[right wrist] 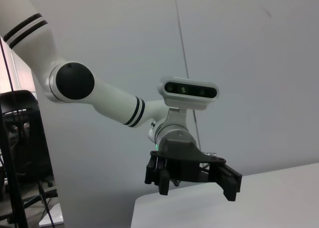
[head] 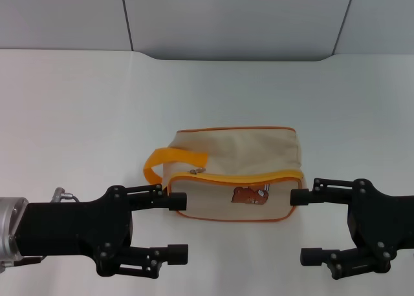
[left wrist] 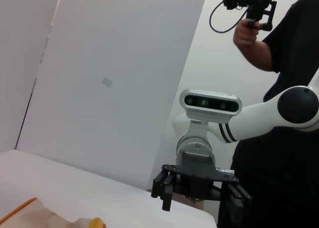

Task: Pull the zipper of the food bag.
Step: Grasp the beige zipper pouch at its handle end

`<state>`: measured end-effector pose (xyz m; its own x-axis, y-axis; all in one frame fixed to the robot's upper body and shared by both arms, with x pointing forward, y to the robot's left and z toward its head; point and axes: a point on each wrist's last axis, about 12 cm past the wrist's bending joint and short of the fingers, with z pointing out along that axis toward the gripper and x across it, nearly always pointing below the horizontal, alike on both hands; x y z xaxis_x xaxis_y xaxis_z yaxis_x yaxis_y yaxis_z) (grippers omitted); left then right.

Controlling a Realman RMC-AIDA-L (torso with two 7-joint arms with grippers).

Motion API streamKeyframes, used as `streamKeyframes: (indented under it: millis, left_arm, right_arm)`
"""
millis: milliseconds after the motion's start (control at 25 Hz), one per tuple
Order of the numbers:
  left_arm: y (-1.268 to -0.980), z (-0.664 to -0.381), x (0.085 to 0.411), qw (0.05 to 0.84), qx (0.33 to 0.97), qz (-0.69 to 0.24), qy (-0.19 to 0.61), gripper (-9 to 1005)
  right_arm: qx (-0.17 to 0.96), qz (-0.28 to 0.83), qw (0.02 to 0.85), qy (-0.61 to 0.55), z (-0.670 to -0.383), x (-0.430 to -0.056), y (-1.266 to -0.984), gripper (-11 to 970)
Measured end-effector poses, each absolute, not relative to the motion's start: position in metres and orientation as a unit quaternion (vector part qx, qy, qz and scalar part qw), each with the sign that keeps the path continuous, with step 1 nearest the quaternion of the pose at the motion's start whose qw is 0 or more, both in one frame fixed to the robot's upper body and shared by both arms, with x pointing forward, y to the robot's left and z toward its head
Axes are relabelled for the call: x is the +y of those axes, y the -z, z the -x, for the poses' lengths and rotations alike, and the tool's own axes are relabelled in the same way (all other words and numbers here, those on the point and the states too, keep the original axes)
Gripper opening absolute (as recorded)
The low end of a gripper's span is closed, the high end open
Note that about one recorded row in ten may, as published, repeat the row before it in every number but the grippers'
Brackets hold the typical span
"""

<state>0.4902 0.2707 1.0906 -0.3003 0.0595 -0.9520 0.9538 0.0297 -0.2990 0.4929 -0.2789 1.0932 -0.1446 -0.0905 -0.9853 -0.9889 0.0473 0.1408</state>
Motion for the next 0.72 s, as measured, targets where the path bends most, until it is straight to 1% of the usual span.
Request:
streamKeyframes:
  millis: [560,680,720]
  left_arm:
    - [-1.0899,-0.4909,0.2699,0.411,0.59,-0.434,0.544,805]
    - [-1.0891,-0.4923,0.27,0.413,0.594,-0.432,0.539,801]
    - [-1.0853,-0.4965,0.2714,0.419,0.611,-0.426,0.52,800]
  right_arm:
    - [0.566,0.474,0.449,-0.504,-0.4928,-0.2785,-1.0941,824]
    - [0.567,0.473,0.449,-0.504,-0.492,-0.2794,-1.0937,824]
    - [0.568,0.471,0.45,-0.503,-0.4914,-0.28,-1.0933,824]
